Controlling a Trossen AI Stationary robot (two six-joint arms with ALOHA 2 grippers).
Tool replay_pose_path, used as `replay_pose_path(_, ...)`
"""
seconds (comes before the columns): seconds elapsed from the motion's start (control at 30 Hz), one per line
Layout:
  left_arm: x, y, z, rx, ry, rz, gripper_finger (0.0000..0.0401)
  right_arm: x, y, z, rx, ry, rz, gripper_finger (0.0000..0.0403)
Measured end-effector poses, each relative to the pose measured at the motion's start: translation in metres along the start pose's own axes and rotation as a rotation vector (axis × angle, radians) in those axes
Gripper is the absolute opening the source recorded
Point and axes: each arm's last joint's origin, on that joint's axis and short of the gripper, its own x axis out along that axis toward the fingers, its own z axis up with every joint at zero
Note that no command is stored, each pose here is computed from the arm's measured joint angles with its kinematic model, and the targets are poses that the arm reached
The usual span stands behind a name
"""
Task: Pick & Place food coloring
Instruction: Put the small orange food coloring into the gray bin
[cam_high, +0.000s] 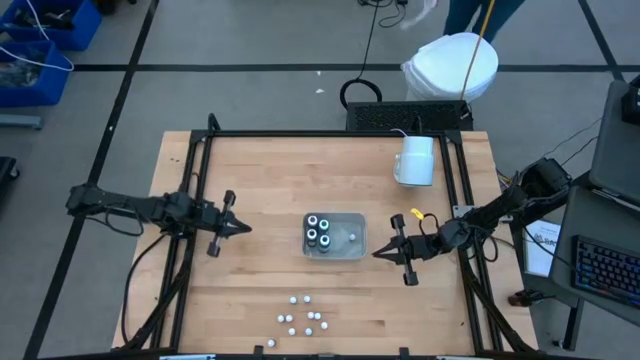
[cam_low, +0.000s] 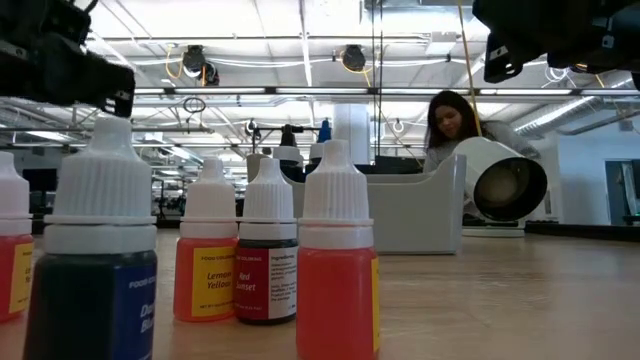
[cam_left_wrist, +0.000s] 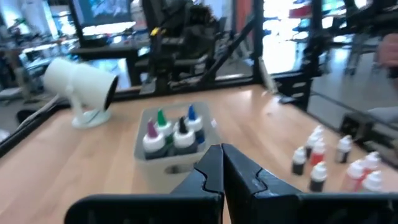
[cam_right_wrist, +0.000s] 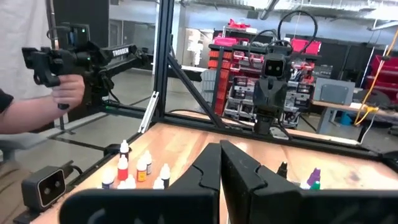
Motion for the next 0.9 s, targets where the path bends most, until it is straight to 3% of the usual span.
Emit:
replay_pose_path(0.17,0.001,0.002,-0.012,-0.025,0.057,0.089,0.0005,0.008,0.001,0.007,0.009,-0.006,-0.001,0.0000)
replay_pose_path(0.23,0.000,0.002,-0.013,-0.032,0.060,0.097,0.0005,0.023,0.005,0.016,0.001,0.053,0.006,0.0000)
replay_pose_path(0.4,0.000,0.003,-0.011,-0.008,0.049,0.127,0.0005,0.077,0.010,0.062,-0.005,0.375,0.005,0.0000)
replay_pose_path(0.63,0.000,0.007,-0.006,0.030,0.007,0.256,0.0005,0.155,0.024,0.120,0.016,0.490,0.002,0.0000)
replay_pose_path(0.9,-0.001,0.008,-0.003,0.028,-0.023,0.284,0.0006,0.228,0.072,0.117,0.017,0.677,0.040,0.0000)
